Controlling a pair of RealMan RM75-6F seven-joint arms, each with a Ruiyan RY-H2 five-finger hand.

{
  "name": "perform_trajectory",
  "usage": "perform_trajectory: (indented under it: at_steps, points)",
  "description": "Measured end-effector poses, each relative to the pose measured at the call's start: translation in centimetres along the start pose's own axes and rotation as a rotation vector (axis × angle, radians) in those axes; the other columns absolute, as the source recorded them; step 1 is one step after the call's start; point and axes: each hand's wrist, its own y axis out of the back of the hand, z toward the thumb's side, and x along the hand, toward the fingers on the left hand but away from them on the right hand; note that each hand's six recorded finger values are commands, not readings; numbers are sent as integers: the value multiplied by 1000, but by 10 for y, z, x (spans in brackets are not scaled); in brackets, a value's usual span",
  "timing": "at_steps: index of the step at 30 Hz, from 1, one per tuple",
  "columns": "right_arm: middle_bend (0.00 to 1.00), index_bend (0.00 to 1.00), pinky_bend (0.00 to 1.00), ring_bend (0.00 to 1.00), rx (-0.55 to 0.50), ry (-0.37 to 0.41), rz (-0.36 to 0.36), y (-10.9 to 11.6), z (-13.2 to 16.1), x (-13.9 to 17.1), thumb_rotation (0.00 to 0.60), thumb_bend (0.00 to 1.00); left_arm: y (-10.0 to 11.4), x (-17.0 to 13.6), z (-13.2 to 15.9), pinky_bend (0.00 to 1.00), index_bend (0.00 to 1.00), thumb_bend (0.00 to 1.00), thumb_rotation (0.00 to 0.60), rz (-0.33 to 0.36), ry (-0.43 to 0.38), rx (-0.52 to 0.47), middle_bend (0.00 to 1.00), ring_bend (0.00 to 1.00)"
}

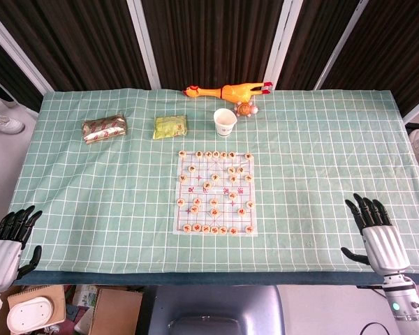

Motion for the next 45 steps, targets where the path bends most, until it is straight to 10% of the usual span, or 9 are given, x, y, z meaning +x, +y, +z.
perform_trajectory:
  at_steps: [15, 31, 45]
  points:
    - [0, 133, 0, 0, 1, 132, -6, 4, 28, -35, 600, 187, -2, 4, -2, 75, 0, 506, 600, -20, 0, -17, 0, 0]
    - [0, 425, 0, 0, 154, 481, 98, 0, 178, -152, 600, 295, 3, 7, -13, 75, 0, 506, 600, -24, 18, -66, 0, 0]
    - [0, 506, 0, 0, 202, 473, 188, -51, 244, -206, 600, 409, 6, 9, -20, 75, 0, 505, 600, -33, 23, -92, 0, 0]
